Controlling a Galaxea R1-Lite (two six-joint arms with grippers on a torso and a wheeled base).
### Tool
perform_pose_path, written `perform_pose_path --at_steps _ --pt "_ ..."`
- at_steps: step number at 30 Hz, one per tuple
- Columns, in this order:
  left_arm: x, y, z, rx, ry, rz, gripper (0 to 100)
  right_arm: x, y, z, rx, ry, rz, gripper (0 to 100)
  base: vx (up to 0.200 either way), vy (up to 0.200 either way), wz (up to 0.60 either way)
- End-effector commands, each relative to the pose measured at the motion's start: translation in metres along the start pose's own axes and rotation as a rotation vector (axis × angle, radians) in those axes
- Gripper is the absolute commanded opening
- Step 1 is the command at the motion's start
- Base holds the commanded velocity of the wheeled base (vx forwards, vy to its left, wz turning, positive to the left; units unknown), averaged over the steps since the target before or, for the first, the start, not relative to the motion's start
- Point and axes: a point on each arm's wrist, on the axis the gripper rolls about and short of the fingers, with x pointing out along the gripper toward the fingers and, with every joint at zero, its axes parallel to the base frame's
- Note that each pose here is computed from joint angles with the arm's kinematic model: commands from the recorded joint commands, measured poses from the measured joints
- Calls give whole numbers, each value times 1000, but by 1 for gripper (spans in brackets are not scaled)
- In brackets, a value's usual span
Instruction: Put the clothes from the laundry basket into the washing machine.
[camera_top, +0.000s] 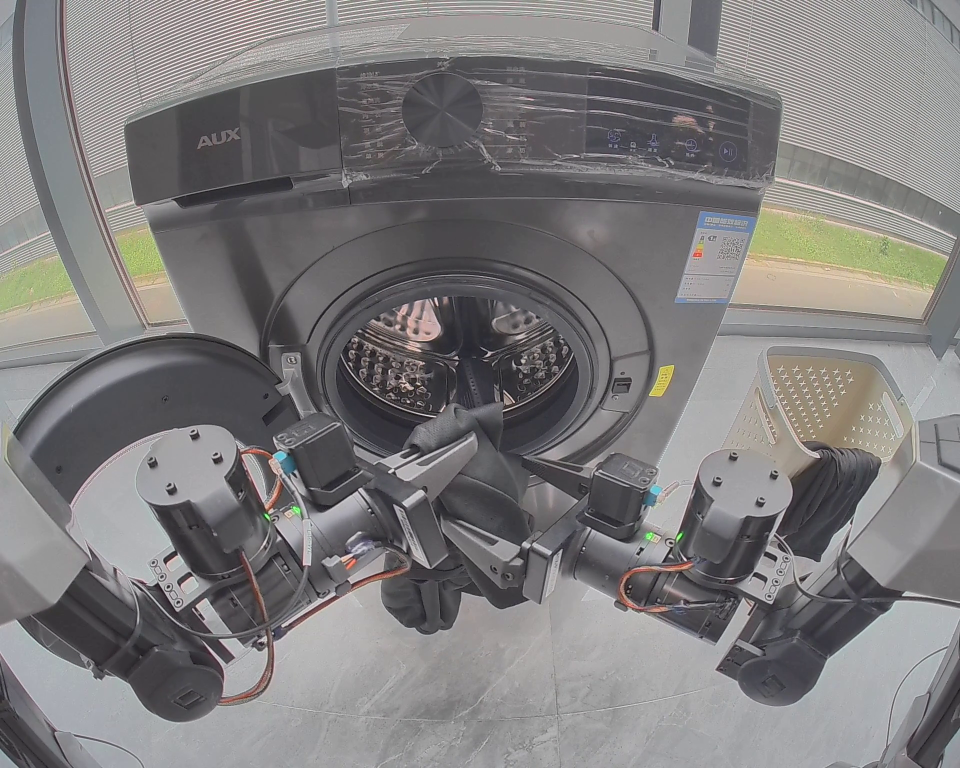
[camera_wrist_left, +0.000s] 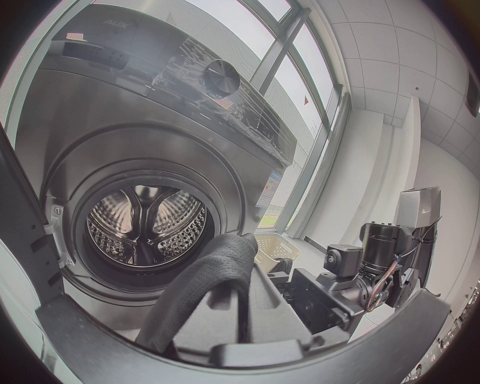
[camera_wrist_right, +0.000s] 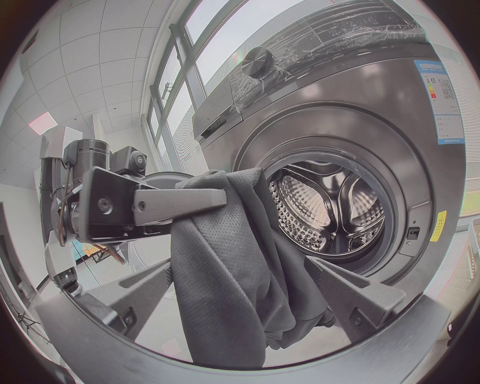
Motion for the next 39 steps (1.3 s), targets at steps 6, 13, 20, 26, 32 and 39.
perform_pose_path --at_steps 6,13,20,26,32,39 --pt "-1 -7 2 -6 -23 -28 0 12 1 -9 2 4 -9 0 0 0 0" --pt "-1 -7 -1 -7 -13 -29 0 15 3 -7 3 -11 -6 0 0 0 0" --pt "-6 -6 -9 -6 29 -56 100 13 7 -6 4 -9 2 0 0 0 0" --pt "-3 8 -4 -6 5 2 100 9 -1 -4 9 -9 -91 0 0 0 0" --pt "-5 19 0 0 -10 37 100 0 -25 2 10 2 -192 0 0 0 0" --pt "-4 21 0 2 -15 45 100 -16 -29 2 11 32 -217 0 0 0 0"
